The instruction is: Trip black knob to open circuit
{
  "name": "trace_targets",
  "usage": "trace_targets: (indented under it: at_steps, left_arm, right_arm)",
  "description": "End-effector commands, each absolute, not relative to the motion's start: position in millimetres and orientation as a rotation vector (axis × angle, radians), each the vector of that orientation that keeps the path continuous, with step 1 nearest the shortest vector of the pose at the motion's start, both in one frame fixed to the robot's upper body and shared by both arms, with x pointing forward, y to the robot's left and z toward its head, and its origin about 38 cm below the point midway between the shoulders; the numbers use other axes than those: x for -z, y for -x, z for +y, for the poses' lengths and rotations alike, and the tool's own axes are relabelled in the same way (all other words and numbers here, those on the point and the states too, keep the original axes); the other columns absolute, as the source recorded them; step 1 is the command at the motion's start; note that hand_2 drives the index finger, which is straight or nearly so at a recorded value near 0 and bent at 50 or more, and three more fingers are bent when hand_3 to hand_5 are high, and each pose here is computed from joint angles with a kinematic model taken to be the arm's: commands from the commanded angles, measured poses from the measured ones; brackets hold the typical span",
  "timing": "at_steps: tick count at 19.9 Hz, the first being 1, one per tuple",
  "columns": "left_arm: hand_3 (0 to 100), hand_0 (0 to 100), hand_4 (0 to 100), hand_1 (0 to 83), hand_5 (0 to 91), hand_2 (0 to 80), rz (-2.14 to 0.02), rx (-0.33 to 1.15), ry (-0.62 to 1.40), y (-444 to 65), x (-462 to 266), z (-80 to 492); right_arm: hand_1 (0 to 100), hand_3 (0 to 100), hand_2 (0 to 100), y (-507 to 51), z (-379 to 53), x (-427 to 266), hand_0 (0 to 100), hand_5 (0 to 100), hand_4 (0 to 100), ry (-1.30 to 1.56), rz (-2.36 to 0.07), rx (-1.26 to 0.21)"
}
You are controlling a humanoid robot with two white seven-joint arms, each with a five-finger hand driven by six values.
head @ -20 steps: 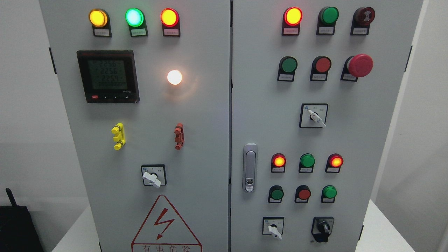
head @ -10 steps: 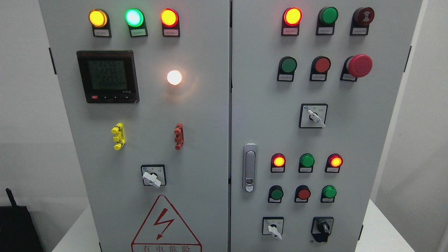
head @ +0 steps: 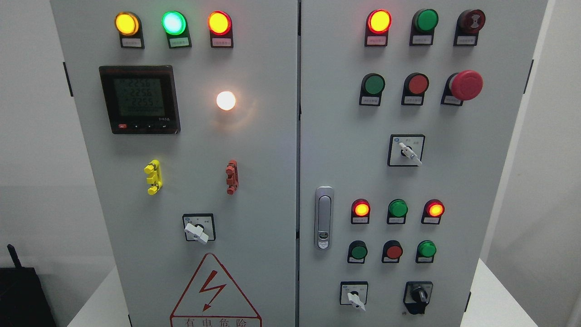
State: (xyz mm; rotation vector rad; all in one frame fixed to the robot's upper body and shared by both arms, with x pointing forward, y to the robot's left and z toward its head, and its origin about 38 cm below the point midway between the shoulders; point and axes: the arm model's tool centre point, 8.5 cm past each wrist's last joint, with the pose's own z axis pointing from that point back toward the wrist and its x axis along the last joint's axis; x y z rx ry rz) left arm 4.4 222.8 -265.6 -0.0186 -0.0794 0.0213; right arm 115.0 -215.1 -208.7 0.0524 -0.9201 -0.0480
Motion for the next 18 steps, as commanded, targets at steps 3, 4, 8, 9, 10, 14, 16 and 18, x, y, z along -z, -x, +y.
trace_targets:
  at_steps: [3,4,8,9,10,14,16,18]
  left_arm:
    - [0,12,0,38.9,0.0,0.0,-0.084,-0.025,0.02,-6,266,222]
    - [0,12,0,38.9,0.0,0.0,-0.084,-0.025,0.02,-6,266,222]
    - [0,12,0,38.9,0.0,0.0,-0.084,-0.025,0.02,-6,266,222]
    - [0,12,0,38.9,0.0,0.0,-0.082,-0.025,0.02,-6,266,222]
    - [0,12,0,38.9,0.0,0.0,-0.085,-0.025,0.02,-7,266,222]
    - [0,12,0,38.9,0.0,0.0,-0.082,-0.025,0.02,-6,266,222]
    - [0,12,0,38.9,0.0,0.0,-0.084,-0.025,0.02,-6,266,222]
    - [0,12,0,38.9,0.0,0.0,-0.084,-0.025,0.02,-6,266,222]
  right_arm:
    - [62,71,0,-135,-219,190,34,31,54,-0.035,-1.08,0.066]
    - [62,71,0,-139,-220,186,34,33,56,-0.034,-1.106,0.067]
    - [64,75,0,-154,-225,171,34,45,63,-0.023,-1.177,0.075]
    - [64,77,0,-158,-226,168,34,48,64,-0.02,-1.192,0.077]
    - [64,78,0,-161,-228,165,33,49,65,-0.014,-1.206,0.081]
    - [66,81,0,-171,-232,156,36,56,68,-0.005,-1.251,0.087]
    - [67,82,0,-176,-232,151,39,58,70,-0.005,-1.273,0.088]
    - [67,83,0,-181,-235,146,42,60,70,0.003,-1.294,0.096]
